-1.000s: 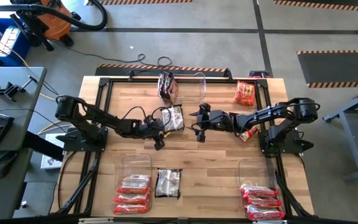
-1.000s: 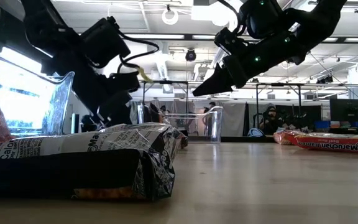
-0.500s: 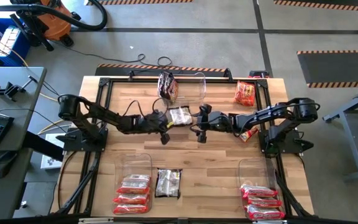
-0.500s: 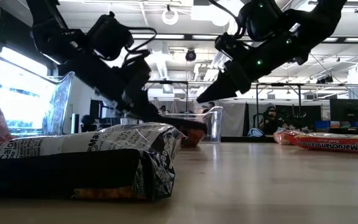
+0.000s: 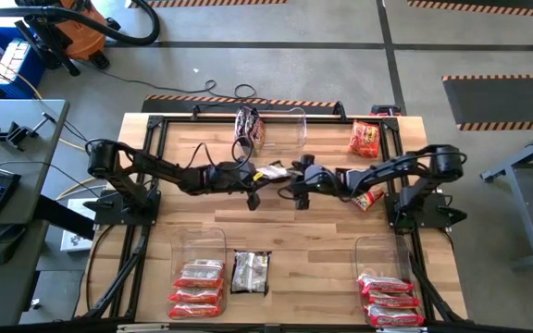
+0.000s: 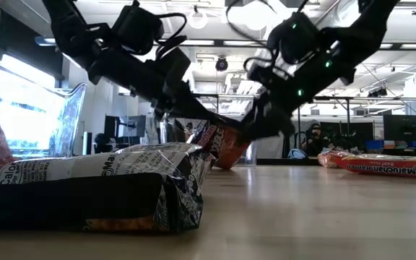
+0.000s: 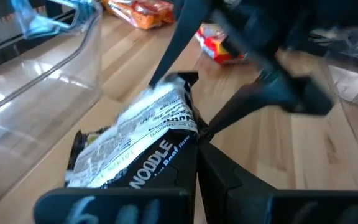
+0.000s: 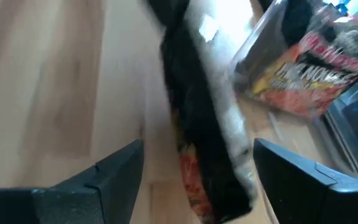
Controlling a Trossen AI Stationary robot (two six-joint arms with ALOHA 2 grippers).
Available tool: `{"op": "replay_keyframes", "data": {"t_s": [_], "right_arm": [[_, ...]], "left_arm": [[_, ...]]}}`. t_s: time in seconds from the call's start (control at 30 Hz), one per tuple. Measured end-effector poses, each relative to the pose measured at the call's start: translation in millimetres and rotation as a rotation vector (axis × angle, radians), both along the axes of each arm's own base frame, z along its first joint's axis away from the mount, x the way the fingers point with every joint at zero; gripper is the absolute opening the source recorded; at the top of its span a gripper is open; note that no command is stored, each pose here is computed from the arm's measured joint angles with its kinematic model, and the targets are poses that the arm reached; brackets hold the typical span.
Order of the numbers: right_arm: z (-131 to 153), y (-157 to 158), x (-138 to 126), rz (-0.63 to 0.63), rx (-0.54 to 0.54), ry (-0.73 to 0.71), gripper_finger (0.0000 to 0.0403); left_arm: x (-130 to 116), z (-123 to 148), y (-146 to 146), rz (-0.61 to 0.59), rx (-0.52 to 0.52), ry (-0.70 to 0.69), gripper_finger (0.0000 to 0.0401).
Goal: Sort Maruchan noodles
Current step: Put the top black noodle pack into the top transparent bin
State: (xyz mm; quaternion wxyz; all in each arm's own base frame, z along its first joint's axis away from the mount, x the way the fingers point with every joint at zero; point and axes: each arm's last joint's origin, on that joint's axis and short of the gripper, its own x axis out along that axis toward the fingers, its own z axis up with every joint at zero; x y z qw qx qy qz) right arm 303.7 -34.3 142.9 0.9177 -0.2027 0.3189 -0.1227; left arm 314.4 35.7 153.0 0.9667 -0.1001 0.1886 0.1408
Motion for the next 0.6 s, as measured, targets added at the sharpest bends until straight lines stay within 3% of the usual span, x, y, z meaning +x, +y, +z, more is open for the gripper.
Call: {"op": "replay_keyframes", "data": {"t_s": [0.17,0.3,0.43,0.6], "right_arm": [[-7,-7,12,-0.051,-0.042,0.015,0.028],[-5,-12,19,-0.027,-0.001,-0.004,0.0253],[-5,-17,20,0.02,0.076,-0.026,0.0184],[-3,-22,20,0.072,0.179,-0.063,0.0083]], "left_arm": [[3,4,0,-0.012,0.006,-0.013,0.0],[3,4,0,-0.019,0.003,-0.014,0.0],[4,5,-1,-0.07,0.005,-0.017,0.0],[0,15,-5,-0.143,0.102,0.002,0.0015]]}}
